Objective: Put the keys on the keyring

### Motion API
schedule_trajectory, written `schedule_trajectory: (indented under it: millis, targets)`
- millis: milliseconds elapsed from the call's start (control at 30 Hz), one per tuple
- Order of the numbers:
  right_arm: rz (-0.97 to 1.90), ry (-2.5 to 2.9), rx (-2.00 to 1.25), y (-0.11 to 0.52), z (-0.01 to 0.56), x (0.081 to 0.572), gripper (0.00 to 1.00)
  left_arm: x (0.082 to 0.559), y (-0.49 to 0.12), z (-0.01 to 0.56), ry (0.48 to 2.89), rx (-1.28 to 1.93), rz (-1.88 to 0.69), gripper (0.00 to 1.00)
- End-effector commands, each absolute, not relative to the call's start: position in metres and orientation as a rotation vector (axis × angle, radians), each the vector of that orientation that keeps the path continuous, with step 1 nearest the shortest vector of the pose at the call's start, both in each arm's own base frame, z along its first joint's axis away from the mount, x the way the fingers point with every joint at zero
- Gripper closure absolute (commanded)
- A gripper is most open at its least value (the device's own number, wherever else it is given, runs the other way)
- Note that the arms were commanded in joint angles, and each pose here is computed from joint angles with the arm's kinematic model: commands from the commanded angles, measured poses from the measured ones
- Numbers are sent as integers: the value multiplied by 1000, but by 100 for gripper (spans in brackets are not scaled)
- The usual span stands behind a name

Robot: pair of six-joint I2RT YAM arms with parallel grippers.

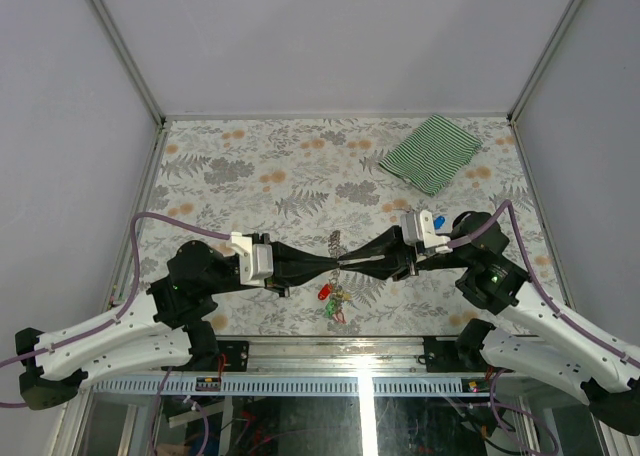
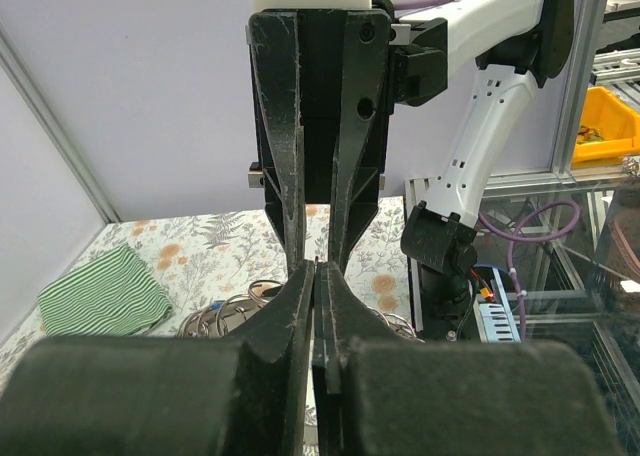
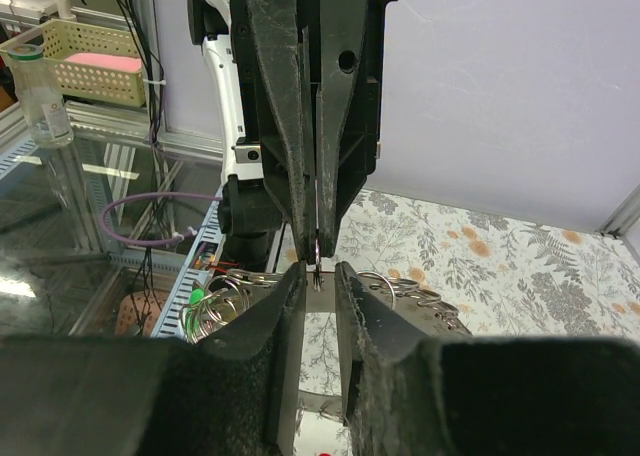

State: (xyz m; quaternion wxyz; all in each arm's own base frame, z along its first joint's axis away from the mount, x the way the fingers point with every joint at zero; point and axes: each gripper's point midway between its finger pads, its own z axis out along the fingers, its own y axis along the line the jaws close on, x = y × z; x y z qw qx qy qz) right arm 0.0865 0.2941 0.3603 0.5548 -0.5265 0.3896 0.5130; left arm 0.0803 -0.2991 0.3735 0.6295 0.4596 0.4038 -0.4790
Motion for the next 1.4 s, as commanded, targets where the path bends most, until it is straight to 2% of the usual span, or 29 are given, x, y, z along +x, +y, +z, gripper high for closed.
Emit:
schedule_trajectory:
  millis: [0,233,367,500,700,833,1167,1367]
  targets:
    - [1209,815,-1228,292,389,81,77,77,-289,422,788,949,-1104,100]
    - [1208,806,-1227,293,390,81,85,77,-290,423,787,947,-1109,100]
    - [1206,778,-1209,291,396,80,100,77,-291,422,791,949,-1114,100]
    - [1197,754,-1187,287,403,78,100,78,-293,421,807,953,-1119,100]
    - [1141,751,-1157,278,408,80,100,76,-291,423,822,953,-1137,77]
    - [1123,753,-1152,275,410,80,100,72,-287,423,818,961,-1139,68]
    - [1105,747,-1146,273,414,81,100,72,-290,420,822,976,-1143,67]
    - [1107,742,-1145,274,415,81,100,70,-296,418,817,1002,-1160,72]
